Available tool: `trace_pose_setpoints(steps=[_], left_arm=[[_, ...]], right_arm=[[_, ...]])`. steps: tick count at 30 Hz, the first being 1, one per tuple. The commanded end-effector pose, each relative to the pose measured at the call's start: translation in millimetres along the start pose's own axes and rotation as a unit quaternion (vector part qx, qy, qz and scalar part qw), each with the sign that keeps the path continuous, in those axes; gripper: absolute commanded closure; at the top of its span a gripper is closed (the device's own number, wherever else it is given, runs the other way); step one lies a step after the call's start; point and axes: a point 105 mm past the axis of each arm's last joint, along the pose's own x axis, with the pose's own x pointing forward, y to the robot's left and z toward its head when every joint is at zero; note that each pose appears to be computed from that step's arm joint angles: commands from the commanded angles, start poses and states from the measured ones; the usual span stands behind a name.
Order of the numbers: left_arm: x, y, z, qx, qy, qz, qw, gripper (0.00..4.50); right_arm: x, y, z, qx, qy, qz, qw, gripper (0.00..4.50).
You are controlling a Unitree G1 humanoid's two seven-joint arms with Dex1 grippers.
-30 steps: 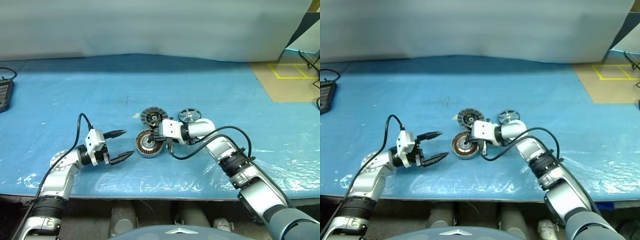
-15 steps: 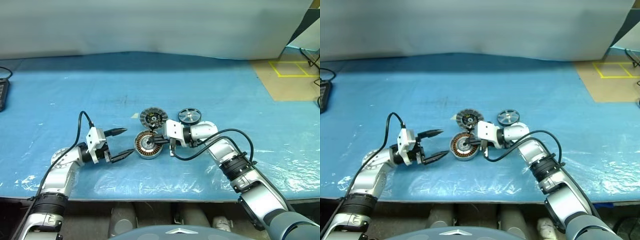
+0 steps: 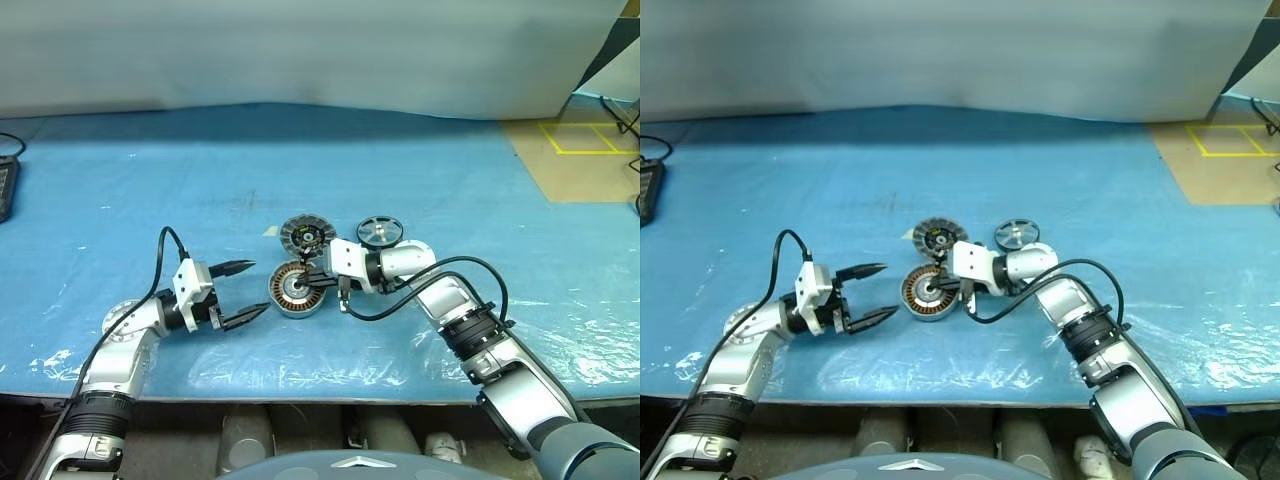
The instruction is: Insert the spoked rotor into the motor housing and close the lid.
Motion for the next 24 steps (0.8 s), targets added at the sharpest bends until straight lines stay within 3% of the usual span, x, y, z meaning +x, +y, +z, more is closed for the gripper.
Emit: trace_pose_setpoints(steps=[1, 11, 24], left_arm=[[1.8, 1.2, 10.6, 0.010, -0.009, -0.001, 1.000, 0.00], [2.5, 2.1, 12.6, 0.009, -0.007, -0.001, 1.000, 0.00], [0.5, -0.3, 2.7, 0.002, -0.002, -0.006, 1.000, 0.00]], right_arm=[[-0.6, 2.1, -7.2, -0.017, 0.026, 0.006, 1.000, 4.49], [0.5, 5.4, -12.2, -0.019, 0.034, 0.013, 0.999, 4.49], [-10.1, -7.1, 28.4, -0.021, -0.038, 0.007, 0.999, 4.49]])
